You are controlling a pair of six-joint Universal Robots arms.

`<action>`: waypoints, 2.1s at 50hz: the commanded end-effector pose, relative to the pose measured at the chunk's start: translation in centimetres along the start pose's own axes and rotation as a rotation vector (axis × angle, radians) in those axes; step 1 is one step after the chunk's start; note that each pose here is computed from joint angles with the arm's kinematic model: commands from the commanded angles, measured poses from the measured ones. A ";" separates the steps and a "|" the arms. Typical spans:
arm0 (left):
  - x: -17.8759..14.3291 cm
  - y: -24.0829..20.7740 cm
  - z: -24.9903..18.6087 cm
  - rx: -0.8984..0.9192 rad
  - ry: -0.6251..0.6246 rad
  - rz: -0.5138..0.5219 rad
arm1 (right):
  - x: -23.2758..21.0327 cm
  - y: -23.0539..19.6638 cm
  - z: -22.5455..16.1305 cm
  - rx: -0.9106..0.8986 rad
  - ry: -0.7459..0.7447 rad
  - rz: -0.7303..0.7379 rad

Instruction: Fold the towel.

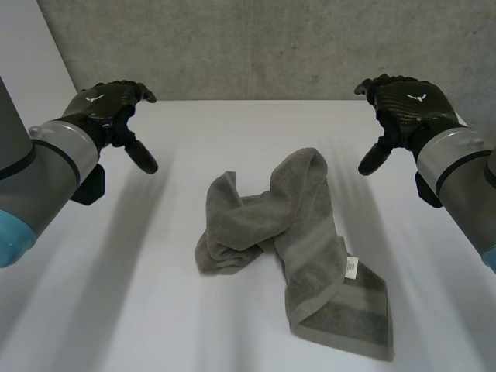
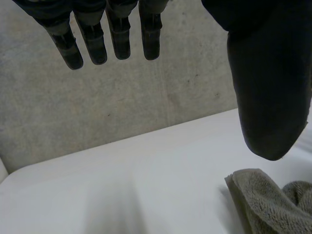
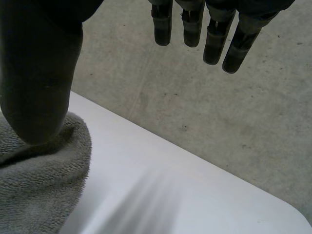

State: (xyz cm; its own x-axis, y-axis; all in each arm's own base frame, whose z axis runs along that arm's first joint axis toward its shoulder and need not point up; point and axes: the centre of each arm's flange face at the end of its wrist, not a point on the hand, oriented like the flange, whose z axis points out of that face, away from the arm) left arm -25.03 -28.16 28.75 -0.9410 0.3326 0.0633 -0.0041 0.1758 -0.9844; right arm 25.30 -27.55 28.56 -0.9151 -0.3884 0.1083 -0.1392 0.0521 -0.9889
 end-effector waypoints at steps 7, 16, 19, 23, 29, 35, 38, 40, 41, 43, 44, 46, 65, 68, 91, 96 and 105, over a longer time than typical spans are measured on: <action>2.5 4.1 2.6 -0.074 0.267 -0.003 | 2.0 3.8 2.8 -0.070 -0.035 0.162; 4.3 9.6 5.8 -0.172 0.422 0.021 | 1.2 9.1 4.5 -0.223 -0.108 0.378; 4.5 10.3 6.1 -0.178 0.433 0.049 | 0.8 11.3 5.0 -0.274 -0.109 0.435; 4.7 12.1 6.9 -0.198 0.450 0.133 | 0.1 13.6 5.9 -0.302 -0.123 0.504; 5.0 13.7 6.6 -0.251 0.494 0.199 | -1.3 15.6 6.1 -0.361 -0.176 0.575; 4.7 14.2 6.2 -0.288 0.517 0.299 | -1.6 15.5 5.8 -0.368 -0.202 0.579; 4.7 14.2 6.0 -0.293 0.520 0.320 | -1.4 14.6 5.3 -0.357 -0.210 0.570; 4.1 14.1 5.6 -0.330 0.498 0.323 | -1.0 13.8 5.0 -0.342 -0.214 0.560; 4.1 14.1 5.6 -0.330 0.498 0.323 | -1.0 13.2 4.5 -0.331 -0.234 0.543; 3.6 13.4 4.8 -0.363 0.474 0.323 | -0.9 12.7 3.9 -0.324 -0.262 0.513; 3.6 13.4 4.8 -0.363 0.474 0.323 | -0.6 12.2 3.2 -0.321 -0.293 0.471; 3.3 12.9 4.2 -0.376 0.459 0.325 | -0.3 11.8 2.4 -0.325 -0.326 0.419; 0.9 10.5 5.3 -0.262 0.315 0.340 | 0.3 7.0 2.4 -0.264 -0.429 -0.199; 1.4 8.8 7.5 -0.093 0.300 0.365 | -1.0 4.4 3.8 -0.119 -0.396 -0.282; 0.0 0.7 2.5 0.494 0.157 0.333 | 0.1 0.9 1.2 0.279 -0.326 -0.664; -1.2 7.2 2.0 0.279 0.168 0.384 | -0.1 5.9 -0.4 0.160 -0.378 -0.758; -2.0 18.3 -0.2 -0.161 0.213 0.458 | -0.4 13.3 -1.9 -0.069 -0.474 -0.675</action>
State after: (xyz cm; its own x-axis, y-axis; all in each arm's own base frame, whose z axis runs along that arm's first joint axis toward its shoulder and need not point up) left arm -23.80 -26.62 13.81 -0.7716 0.5512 -0.3176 0.3728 -0.0127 -0.9278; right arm 23.48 -25.32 18.17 -0.3648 -0.6466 0.6699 -0.6218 -0.3663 -0.6922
